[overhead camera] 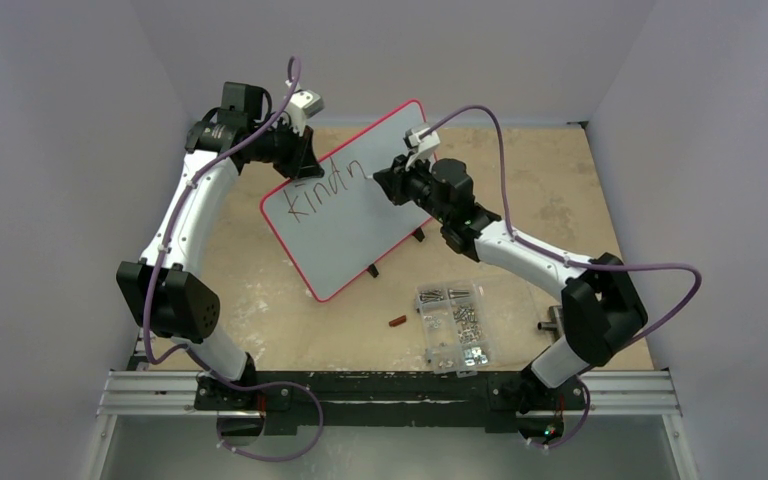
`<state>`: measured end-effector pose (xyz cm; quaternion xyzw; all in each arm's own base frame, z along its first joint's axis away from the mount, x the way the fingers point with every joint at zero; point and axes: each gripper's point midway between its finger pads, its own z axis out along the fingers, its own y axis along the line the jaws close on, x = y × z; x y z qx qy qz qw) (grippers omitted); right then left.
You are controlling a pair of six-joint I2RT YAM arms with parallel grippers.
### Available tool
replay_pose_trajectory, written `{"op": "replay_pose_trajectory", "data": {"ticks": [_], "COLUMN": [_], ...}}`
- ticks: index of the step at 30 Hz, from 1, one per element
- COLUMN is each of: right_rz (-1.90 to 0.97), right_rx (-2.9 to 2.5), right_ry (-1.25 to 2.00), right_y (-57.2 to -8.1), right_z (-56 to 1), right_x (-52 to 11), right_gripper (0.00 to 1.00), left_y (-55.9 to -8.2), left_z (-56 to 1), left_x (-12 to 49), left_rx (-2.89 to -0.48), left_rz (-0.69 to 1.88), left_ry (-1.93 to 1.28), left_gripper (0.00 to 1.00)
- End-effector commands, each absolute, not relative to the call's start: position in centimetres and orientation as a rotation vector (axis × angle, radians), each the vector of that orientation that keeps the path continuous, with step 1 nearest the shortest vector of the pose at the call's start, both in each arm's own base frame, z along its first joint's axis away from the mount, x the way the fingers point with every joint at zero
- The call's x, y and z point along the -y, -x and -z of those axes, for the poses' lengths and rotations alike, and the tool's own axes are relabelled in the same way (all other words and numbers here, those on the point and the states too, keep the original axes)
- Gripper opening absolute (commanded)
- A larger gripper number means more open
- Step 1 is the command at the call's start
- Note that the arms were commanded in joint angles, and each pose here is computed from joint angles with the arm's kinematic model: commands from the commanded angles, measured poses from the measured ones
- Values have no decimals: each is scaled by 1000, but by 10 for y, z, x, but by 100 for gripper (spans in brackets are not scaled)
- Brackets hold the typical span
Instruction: Write a sentence on the whiteboard
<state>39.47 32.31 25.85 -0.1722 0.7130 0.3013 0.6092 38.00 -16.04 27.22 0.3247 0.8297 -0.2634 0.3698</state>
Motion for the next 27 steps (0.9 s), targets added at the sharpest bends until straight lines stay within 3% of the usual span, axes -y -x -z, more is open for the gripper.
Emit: {"op": "replay_pose_trajectory", "data": {"ticks": [1,17,27], "right_rz": [-665,-723,-706], "right_rx": [-1643,-1479,-1476], "right_ry": [387,351,322], "right_y": [-394,-391,-404], "right_z": [-264,-341,-340], "right_x": [-314,-315,-318], "right_gripper": [0,0,0], "left_y": [-373,-373,-373], "left_z": [-267,-266,-265], "left_x": [154,154,154], "left_rx": [-2130,-2133,-2133], "left_rz": [591,587,583], "left_ry": [-916,-917,-919], "left_gripper": [0,0,0]}}
